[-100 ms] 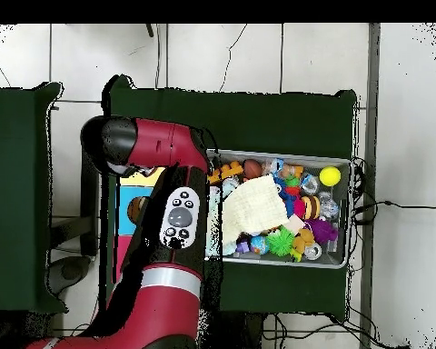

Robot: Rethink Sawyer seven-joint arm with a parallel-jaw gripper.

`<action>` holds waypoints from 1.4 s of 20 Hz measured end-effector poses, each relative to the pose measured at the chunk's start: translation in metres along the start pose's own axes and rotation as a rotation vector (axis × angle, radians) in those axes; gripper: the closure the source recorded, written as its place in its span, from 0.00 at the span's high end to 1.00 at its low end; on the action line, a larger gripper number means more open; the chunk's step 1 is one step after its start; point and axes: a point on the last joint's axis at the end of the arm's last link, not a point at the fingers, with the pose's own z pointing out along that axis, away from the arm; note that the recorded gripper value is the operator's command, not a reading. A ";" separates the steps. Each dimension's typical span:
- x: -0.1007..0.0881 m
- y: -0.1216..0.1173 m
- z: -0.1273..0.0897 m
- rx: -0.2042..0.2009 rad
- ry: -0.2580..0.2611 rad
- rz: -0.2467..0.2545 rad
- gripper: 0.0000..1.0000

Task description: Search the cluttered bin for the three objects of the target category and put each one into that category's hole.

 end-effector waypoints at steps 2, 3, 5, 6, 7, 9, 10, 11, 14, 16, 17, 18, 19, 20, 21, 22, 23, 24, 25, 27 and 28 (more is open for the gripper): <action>0.000 0.000 0.000 0.000 0.000 0.000 1.00; 0.000 0.000 0.000 0.000 0.000 0.000 1.00; 0.000 0.000 0.000 0.000 0.000 0.000 1.00; 0.000 0.000 0.000 0.000 0.000 0.000 1.00; 0.000 0.000 0.000 0.000 0.000 0.000 1.00; 0.000 0.000 0.000 0.000 0.000 0.000 1.00; 0.000 0.000 0.000 0.000 0.000 0.000 1.00; 0.000 0.000 0.000 0.000 0.000 0.000 1.00; 0.000 0.000 -0.001 0.001 0.003 0.000 1.00; 0.001 0.000 -0.002 0.002 0.004 0.000 1.00; 0.001 0.000 -0.002 0.002 0.006 0.000 1.00; 0.001 0.000 -0.003 0.003 0.007 0.000 1.00; 0.001 0.000 -0.003 0.003 0.008 0.000 1.00; 0.001 0.000 -0.003 0.003 0.008 0.000 1.00; 0.001 0.000 -0.004 0.004 0.010 0.000 1.00; 0.002 -0.001 -0.004 0.004 0.011 0.000 1.00; 0.002 -0.001 -0.005 0.006 0.014 0.000 1.00; 0.002 -0.001 -0.006 0.006 0.016 0.000 1.00; 0.002 -0.001 -0.007 0.007 0.017 0.000 1.00; 0.002 -0.001 -0.008 0.008 0.020 0.001 1.00; 0.002 -0.001 -0.009 0.008 0.023 0.001 0.00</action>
